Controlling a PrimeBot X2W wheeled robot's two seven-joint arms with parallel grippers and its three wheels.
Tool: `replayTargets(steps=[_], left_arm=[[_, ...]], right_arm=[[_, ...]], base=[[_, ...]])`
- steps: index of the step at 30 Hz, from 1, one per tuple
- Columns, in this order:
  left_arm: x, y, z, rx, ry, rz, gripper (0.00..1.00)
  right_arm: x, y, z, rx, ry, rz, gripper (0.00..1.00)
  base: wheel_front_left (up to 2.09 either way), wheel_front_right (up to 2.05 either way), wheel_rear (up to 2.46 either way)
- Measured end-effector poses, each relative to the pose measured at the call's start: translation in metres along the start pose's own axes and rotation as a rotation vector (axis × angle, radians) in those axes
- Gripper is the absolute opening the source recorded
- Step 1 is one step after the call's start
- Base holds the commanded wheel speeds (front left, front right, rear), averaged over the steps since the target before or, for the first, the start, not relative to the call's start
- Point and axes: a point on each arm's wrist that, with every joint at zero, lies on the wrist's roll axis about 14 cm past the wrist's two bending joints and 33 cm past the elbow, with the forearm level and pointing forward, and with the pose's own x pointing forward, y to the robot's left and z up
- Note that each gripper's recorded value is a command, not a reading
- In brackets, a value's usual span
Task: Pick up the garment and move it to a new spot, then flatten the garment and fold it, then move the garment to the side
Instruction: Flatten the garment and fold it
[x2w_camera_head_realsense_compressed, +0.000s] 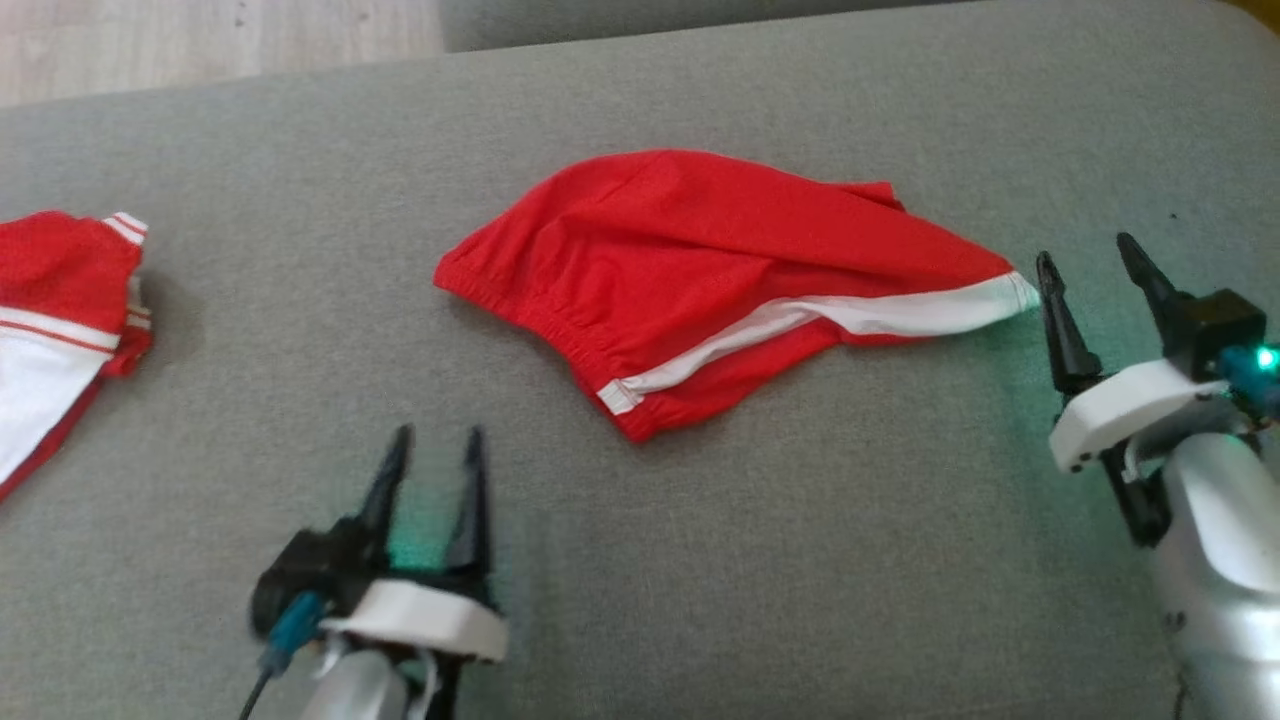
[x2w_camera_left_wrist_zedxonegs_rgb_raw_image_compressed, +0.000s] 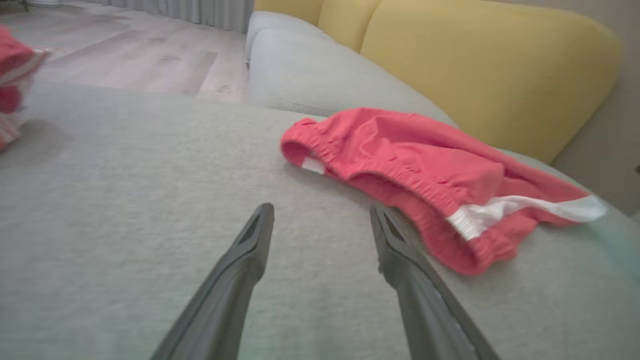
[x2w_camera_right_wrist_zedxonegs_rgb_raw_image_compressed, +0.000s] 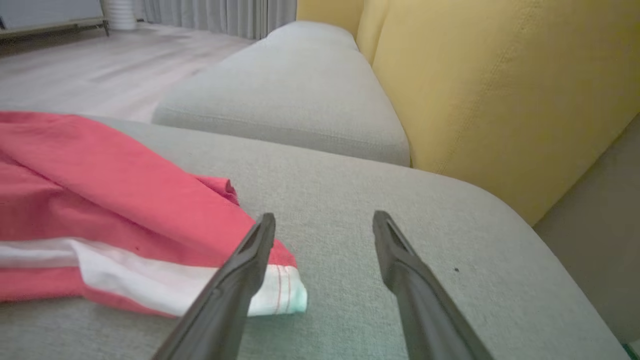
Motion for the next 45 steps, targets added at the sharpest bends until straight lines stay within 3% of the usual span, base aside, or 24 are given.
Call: replayTargets(steps=[7, 20, 32, 45], left_arm=[[0.029, -0.059, -0.016, -0.086, 0.07, -0.207, 1.0], [0.053, -0.1, -0.041, -0.204, 0.171, -0.342, 1.0], [0.041, -0.106, -0.031, -0.225, 0.153, -0.352, 1.0], [0.024, -0.126, -0.032, -0.316, 0.179, -0.413, 1.0]], right_arm=[[-0.007, 0.016, -0.004, 0.067, -0.029, -0.015, 1.0], [-0.012, 0.009, -0.016, 0.092, -0.011, -0.054, 1.0], [-0.011, 0.024, -0.006, 0.117, -0.034, -0.022, 1.0], [-0.02, 0.03, -0.017, 0.138, -0.006, -0.014, 1.0]], base=[[0.0, 0.0, 0.0], [0.0, 0.0, 0.0], [0.0, 0.0, 0.0], [0.0, 0.0, 0.0]])
